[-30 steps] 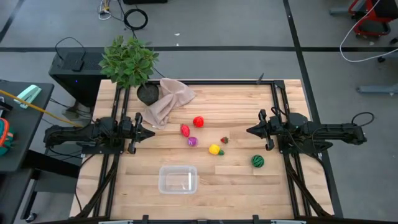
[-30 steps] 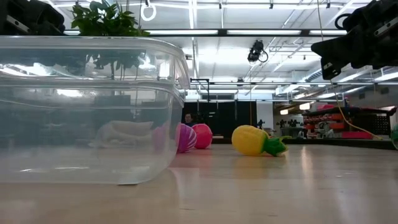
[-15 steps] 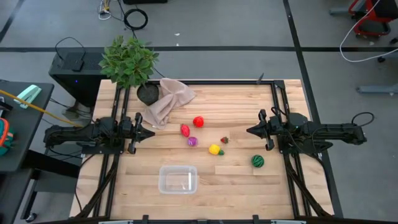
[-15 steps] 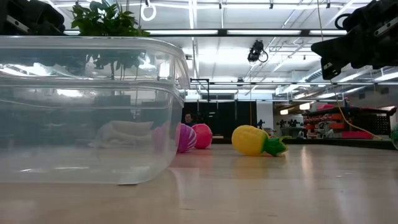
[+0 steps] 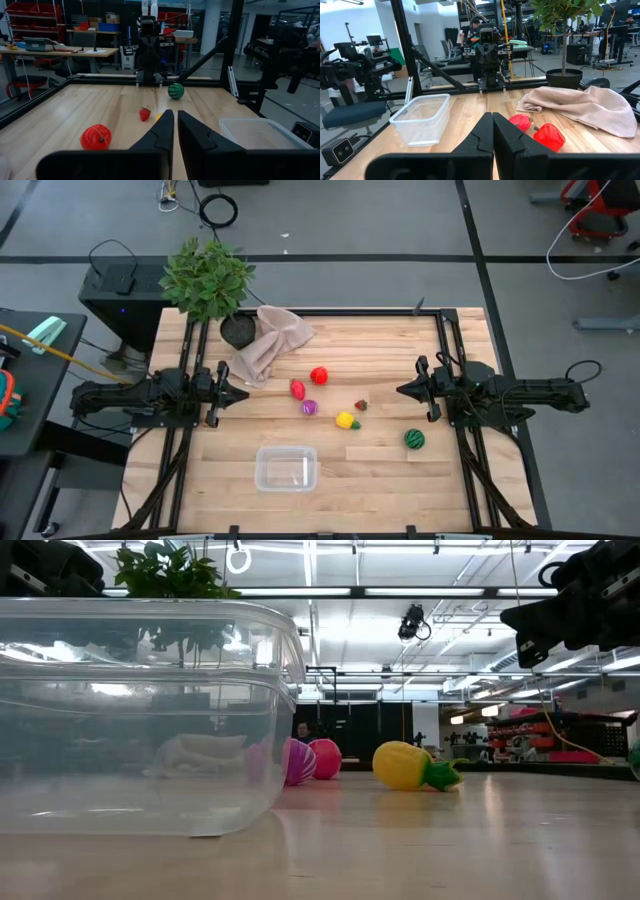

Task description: Pick and placing Produce into tupperware

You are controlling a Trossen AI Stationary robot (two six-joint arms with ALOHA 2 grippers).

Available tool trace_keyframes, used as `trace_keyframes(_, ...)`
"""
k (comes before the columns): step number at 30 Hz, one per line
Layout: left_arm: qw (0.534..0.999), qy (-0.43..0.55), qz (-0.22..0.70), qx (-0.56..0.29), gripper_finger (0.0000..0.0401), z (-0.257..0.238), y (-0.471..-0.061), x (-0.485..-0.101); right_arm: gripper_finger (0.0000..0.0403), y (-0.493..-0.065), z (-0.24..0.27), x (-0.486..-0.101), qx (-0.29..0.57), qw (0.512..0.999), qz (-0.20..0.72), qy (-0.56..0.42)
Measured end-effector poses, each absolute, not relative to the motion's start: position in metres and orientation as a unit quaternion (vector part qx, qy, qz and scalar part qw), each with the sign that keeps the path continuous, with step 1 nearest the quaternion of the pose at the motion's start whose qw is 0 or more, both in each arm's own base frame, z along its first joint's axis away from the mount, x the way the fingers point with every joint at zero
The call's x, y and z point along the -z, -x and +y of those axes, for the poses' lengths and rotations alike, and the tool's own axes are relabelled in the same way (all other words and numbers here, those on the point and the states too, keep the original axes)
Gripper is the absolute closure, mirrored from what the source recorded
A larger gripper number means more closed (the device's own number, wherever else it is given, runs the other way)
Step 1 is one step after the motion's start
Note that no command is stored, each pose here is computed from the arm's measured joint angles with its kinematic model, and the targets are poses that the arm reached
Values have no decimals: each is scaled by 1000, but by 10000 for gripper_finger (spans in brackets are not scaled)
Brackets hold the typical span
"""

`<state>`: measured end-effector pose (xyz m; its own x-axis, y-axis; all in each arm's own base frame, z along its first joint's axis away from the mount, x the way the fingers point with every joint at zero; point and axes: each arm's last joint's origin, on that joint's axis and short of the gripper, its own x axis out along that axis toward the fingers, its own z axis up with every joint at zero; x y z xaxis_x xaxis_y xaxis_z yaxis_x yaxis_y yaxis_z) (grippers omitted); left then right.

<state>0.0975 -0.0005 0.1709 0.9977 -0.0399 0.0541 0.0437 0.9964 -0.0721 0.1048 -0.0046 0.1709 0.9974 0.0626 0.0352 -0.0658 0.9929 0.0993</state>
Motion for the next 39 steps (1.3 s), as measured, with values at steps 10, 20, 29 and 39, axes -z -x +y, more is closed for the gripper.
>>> trace_keyframes(10, 999, 37, -26, 21, 374, -1, -98, -171, 398, -105, -5, -171, -32, 998, -16, -50)
trace_keyframes(20, 999, 30, -27, 19, 368, 0, -98, -171, 398, -105, -5, -171, -32, 998, -16, -50)
trace_keyframes(29, 999, 31, -28, 19, 380, 0, -98, -171, 398, -105, -5, -171, -32, 998, -16, -50)
trace_keyframes(39, 993, -9, -116, 10, 372, 0, -95, -188, 398, -105, -5, -171, -32, 998, -16, -50)
